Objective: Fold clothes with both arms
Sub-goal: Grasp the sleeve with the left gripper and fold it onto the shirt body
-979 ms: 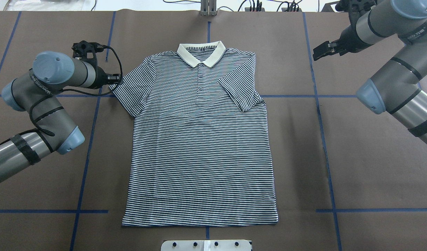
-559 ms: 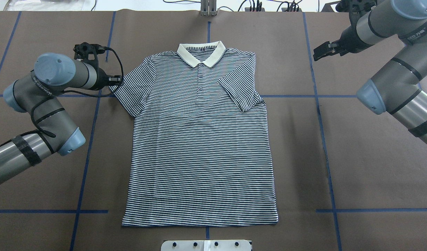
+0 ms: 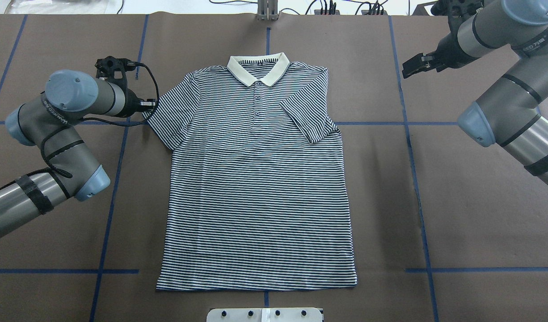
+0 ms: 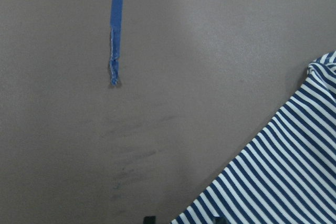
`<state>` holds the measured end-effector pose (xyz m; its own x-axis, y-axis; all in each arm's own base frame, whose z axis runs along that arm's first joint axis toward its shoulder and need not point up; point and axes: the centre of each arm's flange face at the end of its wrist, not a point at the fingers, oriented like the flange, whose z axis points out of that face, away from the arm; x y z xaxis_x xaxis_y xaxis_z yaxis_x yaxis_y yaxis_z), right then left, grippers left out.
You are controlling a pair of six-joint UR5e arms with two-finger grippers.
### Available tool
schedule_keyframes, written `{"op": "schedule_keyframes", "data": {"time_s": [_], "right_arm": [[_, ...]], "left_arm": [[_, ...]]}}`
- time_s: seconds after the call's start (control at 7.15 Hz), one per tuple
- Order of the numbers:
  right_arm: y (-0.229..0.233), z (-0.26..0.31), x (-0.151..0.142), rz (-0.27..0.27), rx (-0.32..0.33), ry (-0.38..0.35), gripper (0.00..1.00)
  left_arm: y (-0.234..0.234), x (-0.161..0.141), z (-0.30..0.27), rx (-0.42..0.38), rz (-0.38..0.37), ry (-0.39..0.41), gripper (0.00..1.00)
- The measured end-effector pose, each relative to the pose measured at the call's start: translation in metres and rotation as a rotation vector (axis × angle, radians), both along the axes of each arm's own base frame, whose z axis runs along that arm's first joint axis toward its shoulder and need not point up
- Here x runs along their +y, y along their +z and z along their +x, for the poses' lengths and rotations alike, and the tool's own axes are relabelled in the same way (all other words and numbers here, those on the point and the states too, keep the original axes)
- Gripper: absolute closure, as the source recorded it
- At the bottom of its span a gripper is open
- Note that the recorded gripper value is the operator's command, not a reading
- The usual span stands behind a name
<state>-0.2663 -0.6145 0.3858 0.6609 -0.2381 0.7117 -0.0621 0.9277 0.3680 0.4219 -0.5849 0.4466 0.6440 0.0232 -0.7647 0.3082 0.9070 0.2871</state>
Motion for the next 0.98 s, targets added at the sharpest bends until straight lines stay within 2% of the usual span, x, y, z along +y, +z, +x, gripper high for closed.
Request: {"op": "schedule_keyframes", "data": {"time_s": [0.28, 0.56, 0.98], "right_arm": [[0.0, 0.0, 0.0, 0.0, 0.0, 0.0, 0.0], [0.0, -0.001, 0.0, 0.0, -0.001, 0.0, 0.0], [0.0, -0.001, 0.0, -0.002, 0.0, 0.002, 0.0]], "left_arm": [[-0.012, -0.001, 0.002, 0.012, 0.006, -0.001, 1.0], [-0.043, -0.002, 0.006, 0.035, 0.014, -0.004, 1.0], [-0.13, 0.002, 0.061, 0.057, -0.108, -0.026, 1.0]]}}
